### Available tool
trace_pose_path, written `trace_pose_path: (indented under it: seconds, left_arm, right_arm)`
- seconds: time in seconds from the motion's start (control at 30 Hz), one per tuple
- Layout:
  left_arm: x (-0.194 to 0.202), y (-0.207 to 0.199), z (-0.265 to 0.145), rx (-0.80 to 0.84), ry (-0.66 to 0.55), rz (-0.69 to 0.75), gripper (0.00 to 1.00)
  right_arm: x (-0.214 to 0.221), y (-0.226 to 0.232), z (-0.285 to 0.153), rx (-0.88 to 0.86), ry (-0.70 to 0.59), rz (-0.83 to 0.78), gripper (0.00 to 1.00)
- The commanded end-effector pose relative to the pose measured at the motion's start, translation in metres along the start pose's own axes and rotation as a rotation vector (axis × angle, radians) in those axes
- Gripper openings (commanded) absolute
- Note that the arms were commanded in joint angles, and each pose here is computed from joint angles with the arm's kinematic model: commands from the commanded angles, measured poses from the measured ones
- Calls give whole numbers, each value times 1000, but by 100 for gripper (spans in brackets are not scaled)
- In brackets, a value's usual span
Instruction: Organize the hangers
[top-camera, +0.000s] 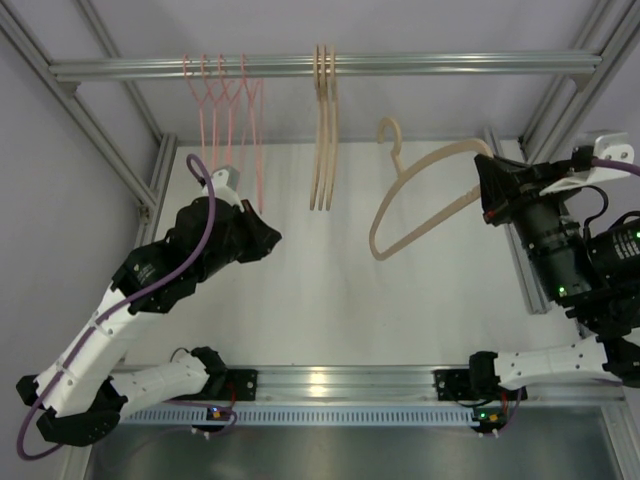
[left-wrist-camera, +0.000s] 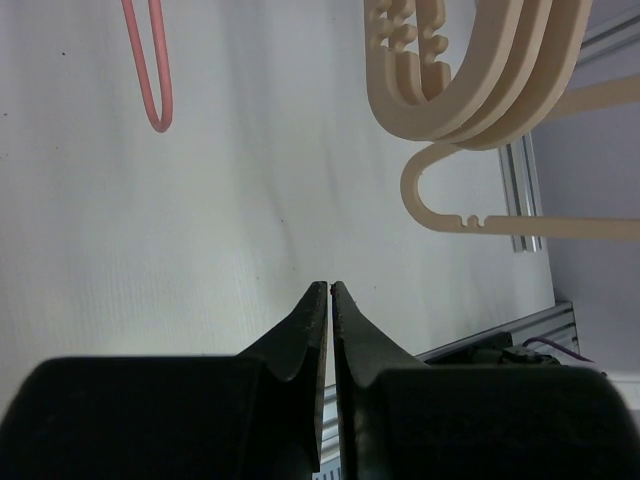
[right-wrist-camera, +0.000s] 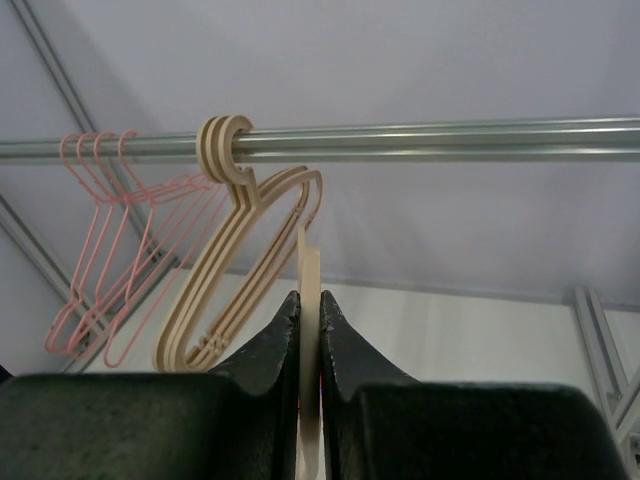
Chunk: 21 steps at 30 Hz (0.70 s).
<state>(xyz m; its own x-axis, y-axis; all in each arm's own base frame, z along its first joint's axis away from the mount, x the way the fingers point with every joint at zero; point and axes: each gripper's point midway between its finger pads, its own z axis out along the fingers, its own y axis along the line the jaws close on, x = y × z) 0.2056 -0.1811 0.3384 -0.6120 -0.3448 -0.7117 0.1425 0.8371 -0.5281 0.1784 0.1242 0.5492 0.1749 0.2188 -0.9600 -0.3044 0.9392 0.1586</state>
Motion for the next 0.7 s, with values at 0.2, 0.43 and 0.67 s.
trace_pose_path:
  seconds: [0.2,0.43,0.67]
  left_arm:
    - [28,-63,-1,312,137,-16,15]
    - [133,-137,4,496,263,109,46]
    - [161,-168,34,668,197,-29,56]
  right_arm:
    - [-18,6,5,8,-29,39,0]
    - [-6,-6,-1,27,0,45,0]
    - [-4,-12,-5,29,16,57,0]
